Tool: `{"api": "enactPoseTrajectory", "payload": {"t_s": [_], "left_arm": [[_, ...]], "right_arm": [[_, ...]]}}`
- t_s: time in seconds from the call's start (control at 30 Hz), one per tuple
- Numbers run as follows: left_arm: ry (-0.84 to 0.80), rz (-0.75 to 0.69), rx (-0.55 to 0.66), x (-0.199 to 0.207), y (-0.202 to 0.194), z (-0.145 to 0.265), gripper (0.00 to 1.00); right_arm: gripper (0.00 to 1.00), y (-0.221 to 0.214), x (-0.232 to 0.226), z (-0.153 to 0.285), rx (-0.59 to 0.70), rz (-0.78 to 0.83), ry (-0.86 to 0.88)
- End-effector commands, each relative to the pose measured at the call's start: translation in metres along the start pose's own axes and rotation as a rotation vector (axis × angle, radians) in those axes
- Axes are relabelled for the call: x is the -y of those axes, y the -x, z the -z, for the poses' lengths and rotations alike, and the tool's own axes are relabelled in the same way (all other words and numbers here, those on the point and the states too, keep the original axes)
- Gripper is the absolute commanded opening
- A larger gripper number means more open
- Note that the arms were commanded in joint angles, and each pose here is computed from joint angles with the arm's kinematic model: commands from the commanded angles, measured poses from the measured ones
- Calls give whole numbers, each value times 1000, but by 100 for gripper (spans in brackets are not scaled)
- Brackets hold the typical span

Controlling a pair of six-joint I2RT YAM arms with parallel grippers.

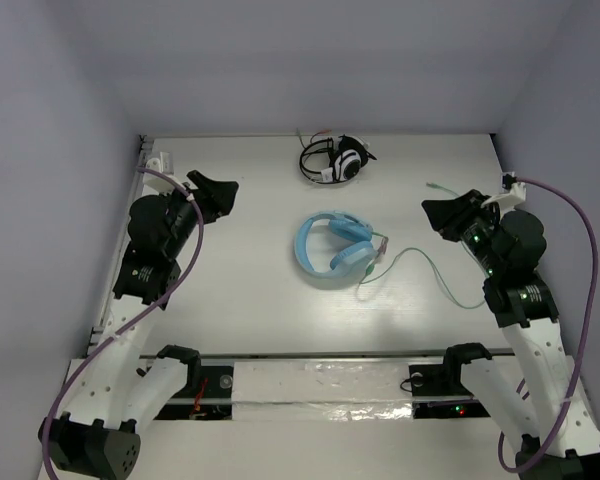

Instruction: Wrap the headphones

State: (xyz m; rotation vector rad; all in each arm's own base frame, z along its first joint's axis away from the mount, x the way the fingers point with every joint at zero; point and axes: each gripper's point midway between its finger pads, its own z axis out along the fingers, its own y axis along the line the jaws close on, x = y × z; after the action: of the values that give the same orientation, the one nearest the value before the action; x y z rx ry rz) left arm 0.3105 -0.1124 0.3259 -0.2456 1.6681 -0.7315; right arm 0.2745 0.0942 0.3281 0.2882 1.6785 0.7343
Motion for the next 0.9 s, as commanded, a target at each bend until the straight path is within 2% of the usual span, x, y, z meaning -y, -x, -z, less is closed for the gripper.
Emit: {"api": "enactPoseTrajectory", "payload": {"t_s": [0.0,0.07,0.13,0.17,0.23,0.27,0.3,0.47,0.57,0.6,0.67,0.8,0.87], "left_arm": [[7,-28,43,5,19,1,56],[29,-27,47,1,20,1,53],[40,-18,68,-1,23,1,37],[49,-7,68,-4,20,0,30],[55,-2,55,-7,16,-4,15],[62,-1,42,-10,12,-7,10],[73,1,25,-13,7,-10,1],[84,-5,-24,-8,-14,-22,0],[182,-57,-70,-6,-51,-32,0],[277,-104,-114,-19,-74,-32,0],[357,-110,-134,-35,-86,-33,0],[391,-135,-192,-36,-123,-34,0],[378,-163,-221,-24,-141,-34,0]], "right_arm": [[31,15,-17,1,41,21,70],[32,15,-17,0,40,25,67],[30,17,-16,-1,45,32,60],[16,18,-17,-1,46,40,61],[1,18,-18,0,39,50,67],[0,18,-19,0,36,51,70],[0,18,-22,0,34,52,84],[0,18,-19,-1,24,54,64],[0,16,-21,0,25,46,82],[0,15,-25,0,22,45,104],[0,11,-24,-2,9,40,106],[0,7,-19,-5,5,37,99],[0,4,-18,-8,-6,33,99]]}}
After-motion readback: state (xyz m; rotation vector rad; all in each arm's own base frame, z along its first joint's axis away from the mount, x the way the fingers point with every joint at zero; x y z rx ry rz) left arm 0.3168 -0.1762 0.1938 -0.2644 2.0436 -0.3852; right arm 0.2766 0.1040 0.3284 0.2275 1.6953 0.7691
